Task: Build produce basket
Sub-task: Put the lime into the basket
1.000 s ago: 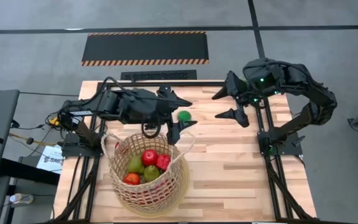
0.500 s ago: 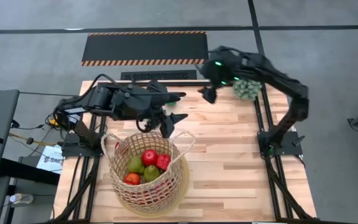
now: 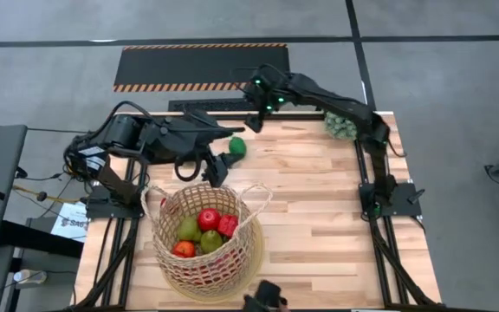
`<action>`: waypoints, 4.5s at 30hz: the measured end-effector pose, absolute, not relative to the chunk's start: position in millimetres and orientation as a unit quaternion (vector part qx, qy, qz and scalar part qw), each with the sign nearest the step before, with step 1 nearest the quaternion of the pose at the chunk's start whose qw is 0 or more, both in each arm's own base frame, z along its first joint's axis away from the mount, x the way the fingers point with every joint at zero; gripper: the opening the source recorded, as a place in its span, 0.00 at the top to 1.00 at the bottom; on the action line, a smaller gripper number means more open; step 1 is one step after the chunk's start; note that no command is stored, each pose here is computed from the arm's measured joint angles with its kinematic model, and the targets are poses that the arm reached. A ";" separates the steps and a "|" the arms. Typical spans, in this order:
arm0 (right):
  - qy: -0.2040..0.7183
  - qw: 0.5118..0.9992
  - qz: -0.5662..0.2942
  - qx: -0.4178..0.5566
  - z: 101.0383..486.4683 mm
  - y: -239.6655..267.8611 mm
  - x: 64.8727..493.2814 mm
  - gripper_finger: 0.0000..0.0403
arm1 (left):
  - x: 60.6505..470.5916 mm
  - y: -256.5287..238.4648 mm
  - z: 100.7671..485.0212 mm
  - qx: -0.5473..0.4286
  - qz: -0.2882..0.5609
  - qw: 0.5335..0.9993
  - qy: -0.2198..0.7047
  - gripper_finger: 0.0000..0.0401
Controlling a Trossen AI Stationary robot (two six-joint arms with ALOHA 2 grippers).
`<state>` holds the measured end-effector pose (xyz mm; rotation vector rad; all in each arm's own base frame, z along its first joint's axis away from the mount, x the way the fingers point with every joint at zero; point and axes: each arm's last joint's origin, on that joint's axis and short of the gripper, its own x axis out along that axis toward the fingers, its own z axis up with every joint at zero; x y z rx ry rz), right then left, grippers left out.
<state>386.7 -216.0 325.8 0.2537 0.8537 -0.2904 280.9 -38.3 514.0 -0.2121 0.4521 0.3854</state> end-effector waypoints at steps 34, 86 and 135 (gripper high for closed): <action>0.493 0.860 -0.089 0.102 190.7 -229.0 447.1 0.14 | 278.3 -2.9 504.0 -0.112 0.272 0.919 0.263 0.24; 0.186 0.979 -0.026 0.077 490.7 -144.3 269.2 0.46 | 293.9 -32.0 536.8 -0.109 0.197 0.969 0.097 0.19; 0.033 0.986 0.156 0.045 552.6 -22.9 233.9 0.45 | 341.2 -38.7 555.9 -0.015 0.102 0.992 -0.074 0.01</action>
